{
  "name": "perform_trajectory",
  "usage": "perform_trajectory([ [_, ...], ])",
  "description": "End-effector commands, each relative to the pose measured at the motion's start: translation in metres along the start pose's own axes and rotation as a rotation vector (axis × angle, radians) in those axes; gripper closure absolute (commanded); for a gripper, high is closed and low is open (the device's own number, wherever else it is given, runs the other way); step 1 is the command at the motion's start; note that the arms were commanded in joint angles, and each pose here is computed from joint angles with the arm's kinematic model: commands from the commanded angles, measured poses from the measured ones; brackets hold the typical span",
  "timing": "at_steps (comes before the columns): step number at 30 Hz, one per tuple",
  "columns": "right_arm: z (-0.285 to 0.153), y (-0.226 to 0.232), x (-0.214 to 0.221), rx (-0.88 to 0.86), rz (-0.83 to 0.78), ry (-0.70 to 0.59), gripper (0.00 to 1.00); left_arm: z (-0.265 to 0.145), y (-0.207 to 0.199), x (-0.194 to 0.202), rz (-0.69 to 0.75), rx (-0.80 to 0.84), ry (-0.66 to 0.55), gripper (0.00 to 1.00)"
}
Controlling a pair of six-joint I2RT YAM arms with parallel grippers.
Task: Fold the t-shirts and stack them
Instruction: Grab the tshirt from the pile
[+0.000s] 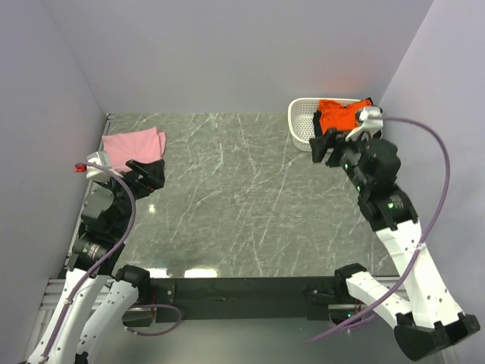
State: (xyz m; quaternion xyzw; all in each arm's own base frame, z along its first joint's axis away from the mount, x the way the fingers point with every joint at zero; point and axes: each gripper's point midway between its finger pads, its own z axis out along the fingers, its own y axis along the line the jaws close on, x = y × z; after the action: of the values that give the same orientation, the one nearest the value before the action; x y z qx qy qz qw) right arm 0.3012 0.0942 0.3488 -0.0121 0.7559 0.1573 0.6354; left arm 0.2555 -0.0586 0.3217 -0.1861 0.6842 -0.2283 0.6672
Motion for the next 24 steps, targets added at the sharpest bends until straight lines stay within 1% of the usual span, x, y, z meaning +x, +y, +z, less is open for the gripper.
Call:
perform_trajectory([
  [1, 0.005, -0.002, -0.056, 0.052, -0.067, -0.088, 0.2, 0.006, -0.006, 0.008, 0.014, 0.032, 0.029, 0.01],
  [3, 0.029, -0.01, -0.059, 0.103, -0.089, -0.057, 0.15, 0.008, -0.009, 0.012, 0.016, 0.052, 0.044, 0.01],
  [4, 0.033, -0.008, -0.081, 0.116, -0.093, -0.09, 0.15, 0.009, -0.009, 0.013, 0.017, 0.053, 0.051, 0.01],
  [5, 0.062, -0.014, -0.069, 0.147, -0.11, -0.027, 0.14, 0.01, -0.01, 0.014, 0.017, 0.056, 0.052, 0.01],
  [6, 0.072, -0.027, -0.068, 0.222, -0.119, 0.002, 0.14, 0.01, -0.01, 0.014, 0.017, 0.056, 0.055, 0.01],
  [7, 0.08, -0.033, -0.091, 0.267, -0.115, -0.028, 0.14, 0.012, -0.01, 0.015, 0.018, 0.052, 0.059, 0.01],
  [8, 0.115, -0.051, -0.068, 0.345, -0.111, 0.052, 0.14, 0.012, -0.01, 0.015, 0.016, 0.049, 0.06, 0.01],
  [9, 0.123, -0.077, -0.063, 0.433, -0.103, 0.094, 0.14, 0.012, -0.009, 0.016, 0.016, 0.042, 0.065, 0.01],
  [10, 0.133, -0.084, -0.081, 0.45, -0.081, 0.071, 0.15, 0.013, -0.007, 0.015, 0.014, 0.033, 0.065, 0.01],
  [11, 0.165, -0.103, -0.052, 0.481, -0.051, 0.151, 0.16, 0.013, -0.008, 0.015, 0.011, 0.032, 0.066, 0.01],
  [12, 0.173, -0.116, -0.04, 0.501, -0.03, 0.202, 0.19, 0.013, -0.008, 0.016, 0.012, 0.031, 0.069, 0.01],
  [13, 0.18, -0.134, -0.051, 0.509, 0.005, 0.188, 0.21, 0.013, -0.009, 0.016, 0.012, 0.036, 0.073, 0.01],
  [14, 0.199, -0.15, -0.024, 0.537, 0.031, 0.248, 0.23, 0.012, -0.01, 0.016, 0.013, 0.042, 0.075, 0.01],
  [16, 0.206, -0.176, -0.01, 0.587, 0.045, 0.273, 0.25, 0.011, -0.011, 0.016, 0.011, 0.052, 0.074, 0.01],
  [17, 0.213, -0.187, 0.003, 0.606, 0.043, 0.294, 0.25, 0.011, -0.012, 0.017, 0.01, 0.058, 0.076, 0.01],
  [19, 0.218, -0.208, 0.019, 0.657, 0.031, 0.3, 0.25, 0.011, -0.014, 0.018, 0.005, 0.07, 0.078, 0.01],
  [21, 0.223, -0.218, 0.027, 0.682, 0.015, 0.297, 0.26, 0.012, -0.015, 0.023, 0.004, 0.083, 0.092, 0.01],
  [22, 0.22, -0.238, 0.033, 0.729, 0.008, 0.309, 0.26, 0.012, -0.015, 0.024, 0.001, 0.086, 0.094, 0.01],
  [24, 0.218, -0.257, 0.032, 0.776, 0.006, 0.305, 0.27, 0.013, -0.015, 0.028, -0.002, 0.094, 0.1, 0.01],
])
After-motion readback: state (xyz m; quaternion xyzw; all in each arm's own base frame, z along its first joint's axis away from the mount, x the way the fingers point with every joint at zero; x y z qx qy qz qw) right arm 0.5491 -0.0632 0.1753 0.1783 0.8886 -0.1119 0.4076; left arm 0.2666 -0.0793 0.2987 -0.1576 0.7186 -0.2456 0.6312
